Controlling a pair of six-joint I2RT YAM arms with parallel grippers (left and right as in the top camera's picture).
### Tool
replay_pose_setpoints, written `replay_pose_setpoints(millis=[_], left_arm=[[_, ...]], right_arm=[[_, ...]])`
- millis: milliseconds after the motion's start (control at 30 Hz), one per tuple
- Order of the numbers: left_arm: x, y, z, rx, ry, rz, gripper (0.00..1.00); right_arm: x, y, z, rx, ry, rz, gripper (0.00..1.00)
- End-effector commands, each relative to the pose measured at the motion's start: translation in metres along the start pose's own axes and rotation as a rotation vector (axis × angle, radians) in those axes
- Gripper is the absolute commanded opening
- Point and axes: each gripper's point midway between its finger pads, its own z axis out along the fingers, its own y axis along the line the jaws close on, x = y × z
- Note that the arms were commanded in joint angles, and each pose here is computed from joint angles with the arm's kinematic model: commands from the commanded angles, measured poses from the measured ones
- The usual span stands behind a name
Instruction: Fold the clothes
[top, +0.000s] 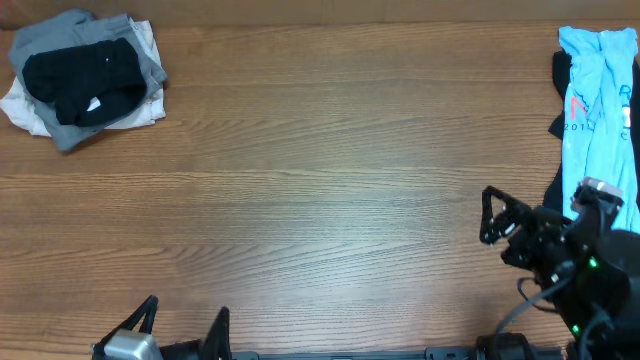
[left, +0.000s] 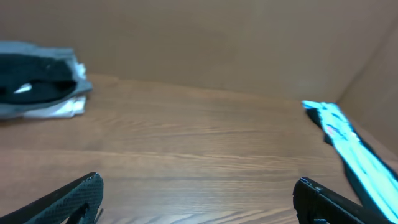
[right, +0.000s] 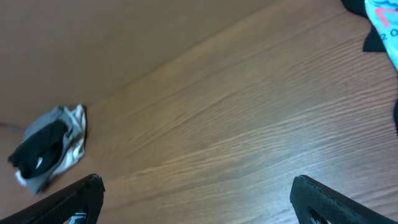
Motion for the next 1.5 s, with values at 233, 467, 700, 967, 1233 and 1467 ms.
replay_pose_setpoints(millis=[233,467,700,967,1233,1467], left_arm=[[0.012,0.023,0.01,-0.095,0.031,-0.032,1.0],[0.051,0.029,0.005,-0.129,0.186,-0.087,1.0],[0.092,0.033,-0.007,-0.165,0.351,-0.147,1.0],[0.113,0.033,-0.016,-0.184,0.442,-0.179,1.0],[0.113,0.033,-0.016,-0.184,0.441,-0.179,1.0],[0.113,0.033,-0.016,-0.184,0.441,-0.179,1.0]], right_arm=[[-0.011,-0.028,0.041,0.168,-0.018,0.033,1.0],[-0.006,-0.034,0.064,0.206,0.045,0.034,1.0],[-0.021,-0.018,0.067,0.135,-0.002,0.034,1.0],[-0.014,0.046,0.063,-0.209,0.086,0.024,1.0],[-0.013,0.026,0.069,-0.104,0.077,-0.023,1.0],[-0.021,0.01,0.072,-0.012,0.032,-0.051,1.0]])
